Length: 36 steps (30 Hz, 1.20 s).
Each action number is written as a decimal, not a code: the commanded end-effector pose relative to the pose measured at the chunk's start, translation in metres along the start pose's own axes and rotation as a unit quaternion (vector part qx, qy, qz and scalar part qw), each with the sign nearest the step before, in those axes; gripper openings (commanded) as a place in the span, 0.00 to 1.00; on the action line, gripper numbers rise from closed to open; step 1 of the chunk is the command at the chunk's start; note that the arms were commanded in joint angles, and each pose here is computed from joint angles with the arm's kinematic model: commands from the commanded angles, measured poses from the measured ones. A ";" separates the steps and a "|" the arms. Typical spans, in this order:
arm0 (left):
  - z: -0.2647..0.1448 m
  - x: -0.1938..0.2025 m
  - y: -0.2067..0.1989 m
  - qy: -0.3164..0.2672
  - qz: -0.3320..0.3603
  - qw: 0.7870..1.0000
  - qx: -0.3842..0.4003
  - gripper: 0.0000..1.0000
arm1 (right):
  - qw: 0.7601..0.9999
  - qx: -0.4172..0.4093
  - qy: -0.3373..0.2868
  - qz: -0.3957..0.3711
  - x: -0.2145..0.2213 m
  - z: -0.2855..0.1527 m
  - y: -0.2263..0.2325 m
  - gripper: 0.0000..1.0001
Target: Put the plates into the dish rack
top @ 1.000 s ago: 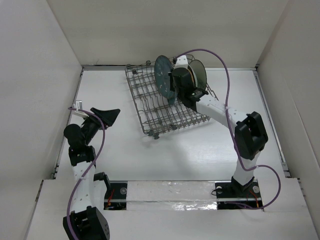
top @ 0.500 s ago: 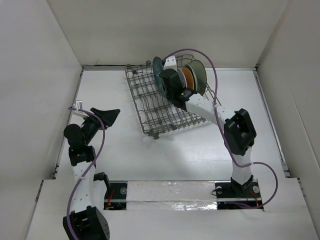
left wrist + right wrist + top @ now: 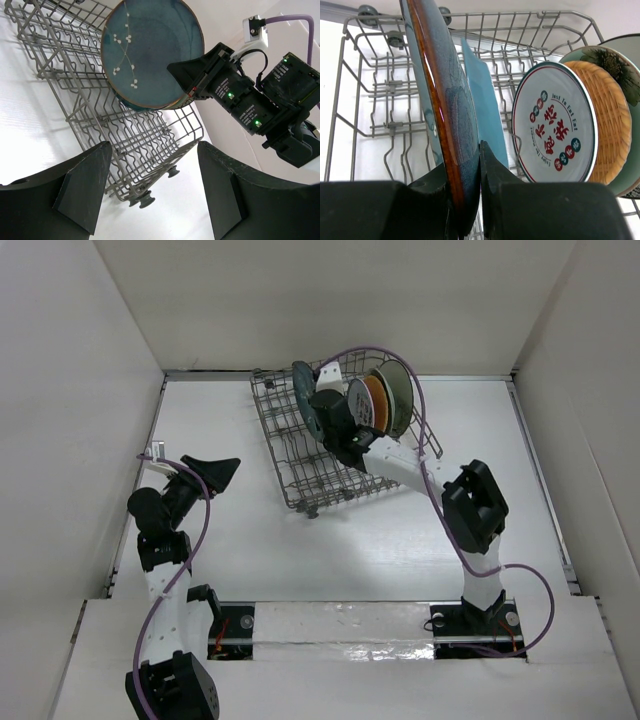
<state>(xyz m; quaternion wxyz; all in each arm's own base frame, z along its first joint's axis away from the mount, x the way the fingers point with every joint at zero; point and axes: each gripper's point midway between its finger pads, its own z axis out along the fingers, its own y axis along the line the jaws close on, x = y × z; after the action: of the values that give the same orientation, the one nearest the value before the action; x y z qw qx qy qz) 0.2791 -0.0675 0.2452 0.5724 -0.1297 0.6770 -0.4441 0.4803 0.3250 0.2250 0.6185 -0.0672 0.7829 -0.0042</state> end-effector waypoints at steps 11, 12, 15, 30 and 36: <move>0.000 -0.006 -0.009 -0.010 0.023 1.000 0.018 0.66 | 0.992 0.083 -0.065 0.074 -0.062 -0.012 -0.085 0.00; 0.000 -0.006 -0.009 -0.010 0.024 0.999 0.019 0.66 | 0.991 0.088 -0.066 0.075 -0.064 -0.011 -0.091 0.00; 0.000 -0.006 -0.008 -0.010 0.022 1.000 0.017 0.66 | 0.990 0.097 -0.067 0.081 -0.068 -0.007 -0.102 0.00; 0.000 -0.007 -0.009 -0.013 0.025 0.999 0.016 0.66 | 0.986 0.045 -0.117 0.106 -0.121 -0.043 -0.095 0.00; 0.000 -0.007 -0.009 -0.013 0.024 1.000 0.016 0.66 | 0.986 0.022 -0.128 0.106 -0.131 -0.056 -0.086 0.00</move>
<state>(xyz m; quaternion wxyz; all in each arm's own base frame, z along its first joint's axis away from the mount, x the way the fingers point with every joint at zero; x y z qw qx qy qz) 0.2798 -0.0666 0.2457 0.5748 -0.1309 0.6760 -0.4422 0.4722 0.2588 0.2568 0.6111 -0.0452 0.7902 -0.0066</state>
